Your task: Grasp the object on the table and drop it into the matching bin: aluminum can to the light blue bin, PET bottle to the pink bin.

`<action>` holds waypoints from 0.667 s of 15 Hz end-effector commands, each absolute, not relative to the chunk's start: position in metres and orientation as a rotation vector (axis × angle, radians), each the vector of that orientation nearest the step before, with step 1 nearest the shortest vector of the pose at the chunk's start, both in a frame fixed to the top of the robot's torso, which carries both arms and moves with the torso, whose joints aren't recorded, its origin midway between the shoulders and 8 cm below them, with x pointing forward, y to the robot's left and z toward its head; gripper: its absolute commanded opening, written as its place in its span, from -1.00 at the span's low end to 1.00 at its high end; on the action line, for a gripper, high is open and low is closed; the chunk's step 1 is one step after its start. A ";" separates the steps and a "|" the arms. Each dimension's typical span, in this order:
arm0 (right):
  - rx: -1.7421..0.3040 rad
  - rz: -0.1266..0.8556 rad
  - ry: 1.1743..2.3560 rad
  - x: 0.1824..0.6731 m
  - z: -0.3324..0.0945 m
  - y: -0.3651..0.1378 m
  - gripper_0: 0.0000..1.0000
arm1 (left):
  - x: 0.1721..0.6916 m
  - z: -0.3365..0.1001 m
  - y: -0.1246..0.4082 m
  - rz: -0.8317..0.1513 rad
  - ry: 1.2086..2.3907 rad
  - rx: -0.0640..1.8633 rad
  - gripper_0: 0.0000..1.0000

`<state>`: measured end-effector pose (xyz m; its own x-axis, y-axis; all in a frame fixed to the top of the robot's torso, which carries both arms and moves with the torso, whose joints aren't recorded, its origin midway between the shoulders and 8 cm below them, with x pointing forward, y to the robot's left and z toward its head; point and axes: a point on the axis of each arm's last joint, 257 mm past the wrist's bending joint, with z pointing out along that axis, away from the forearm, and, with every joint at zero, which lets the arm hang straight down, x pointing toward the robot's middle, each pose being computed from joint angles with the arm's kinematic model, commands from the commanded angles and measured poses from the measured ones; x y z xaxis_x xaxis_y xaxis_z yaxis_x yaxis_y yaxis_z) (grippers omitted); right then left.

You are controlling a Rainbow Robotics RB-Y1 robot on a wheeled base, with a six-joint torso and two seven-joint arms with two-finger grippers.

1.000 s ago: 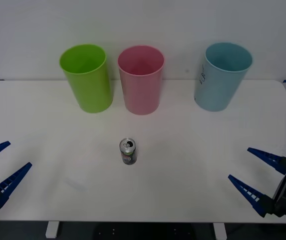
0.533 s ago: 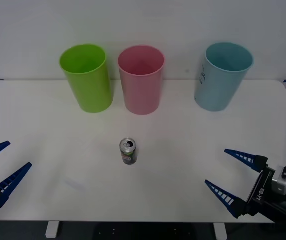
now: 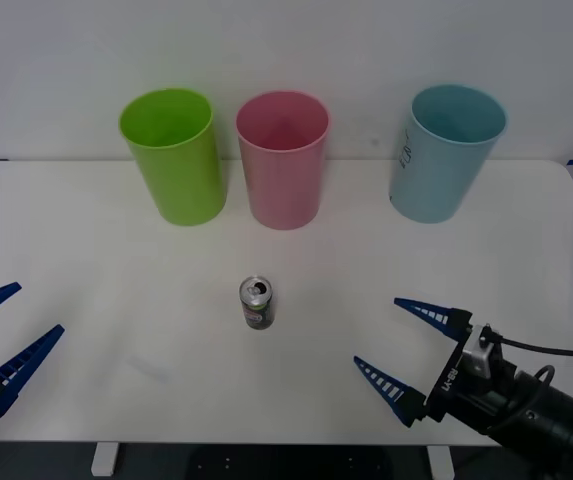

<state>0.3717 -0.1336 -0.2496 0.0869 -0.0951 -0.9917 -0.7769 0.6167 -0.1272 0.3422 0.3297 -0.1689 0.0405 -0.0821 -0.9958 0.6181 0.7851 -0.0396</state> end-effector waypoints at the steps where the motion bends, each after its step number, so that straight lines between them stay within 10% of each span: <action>1: -0.778 0.606 1.441 0.379 -0.257 -0.115 1.00 | 0.342 -0.169 0.330 -0.567 1.441 0.465 1.00; 10: -0.736 0.608 1.498 0.429 -0.287 -0.063 1.00 | 0.342 -0.169 0.330 -0.567 1.441 0.465 1.00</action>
